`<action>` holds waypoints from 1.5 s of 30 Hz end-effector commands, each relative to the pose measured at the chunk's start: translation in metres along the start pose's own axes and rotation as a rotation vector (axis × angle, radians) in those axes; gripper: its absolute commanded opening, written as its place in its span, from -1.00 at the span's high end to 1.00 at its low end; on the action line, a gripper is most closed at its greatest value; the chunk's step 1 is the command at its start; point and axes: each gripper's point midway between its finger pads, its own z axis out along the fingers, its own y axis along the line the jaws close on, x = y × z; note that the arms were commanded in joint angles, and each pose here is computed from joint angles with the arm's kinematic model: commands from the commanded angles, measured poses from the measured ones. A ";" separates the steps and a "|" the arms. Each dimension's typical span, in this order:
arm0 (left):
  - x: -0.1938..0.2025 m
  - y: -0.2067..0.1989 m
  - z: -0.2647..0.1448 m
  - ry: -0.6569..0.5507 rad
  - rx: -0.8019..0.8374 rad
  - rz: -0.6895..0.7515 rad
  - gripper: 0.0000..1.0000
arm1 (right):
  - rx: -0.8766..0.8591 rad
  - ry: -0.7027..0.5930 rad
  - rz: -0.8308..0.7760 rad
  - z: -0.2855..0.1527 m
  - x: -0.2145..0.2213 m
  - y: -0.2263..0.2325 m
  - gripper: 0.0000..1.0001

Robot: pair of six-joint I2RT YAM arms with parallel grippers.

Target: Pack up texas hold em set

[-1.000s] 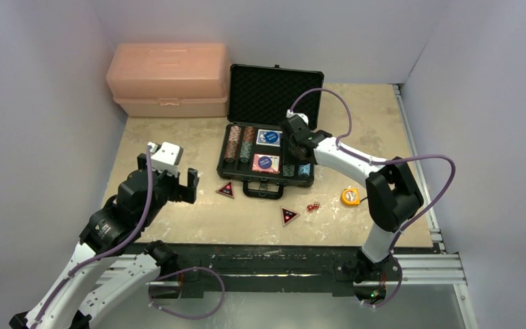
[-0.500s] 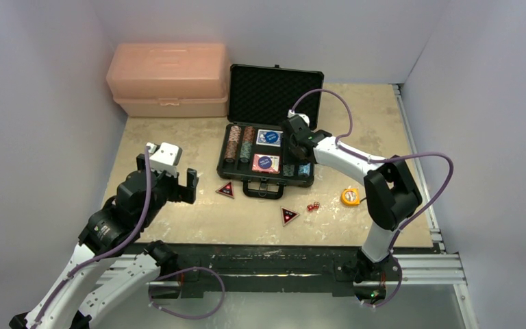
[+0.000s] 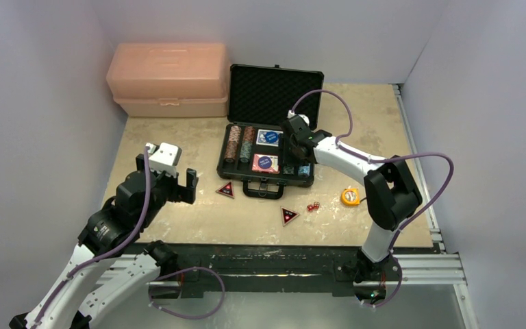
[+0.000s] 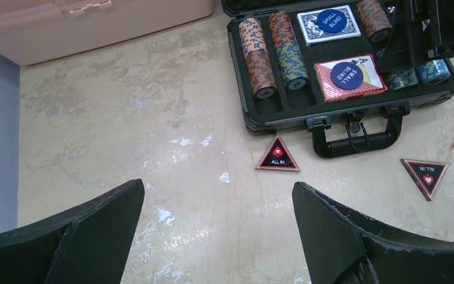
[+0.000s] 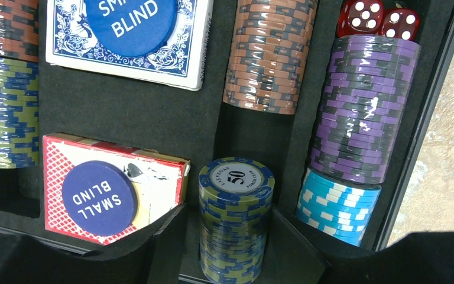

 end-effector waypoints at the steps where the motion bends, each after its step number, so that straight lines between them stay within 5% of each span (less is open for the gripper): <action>1: -0.004 0.002 0.001 -0.022 -0.010 0.006 -0.93 | -0.073 -0.014 0.012 -0.025 -0.010 0.017 -0.18; 14: -0.003 0.001 0.001 -0.021 -0.007 0.005 -0.93 | -0.091 -0.055 -0.001 -0.044 -0.023 0.019 -0.19; 22: -0.004 0.001 0.000 -0.022 -0.006 0.006 -0.93 | -0.086 -0.078 -0.023 -0.042 -0.029 0.019 0.38; 27: -0.003 0.001 0.001 -0.019 -0.006 0.006 -0.93 | -0.074 -0.062 -0.025 -0.034 -0.021 0.015 0.53; 45: -0.002 0.001 0.003 -0.013 -0.006 0.010 -0.93 | -0.038 -0.009 -0.034 -0.018 0.004 0.002 0.59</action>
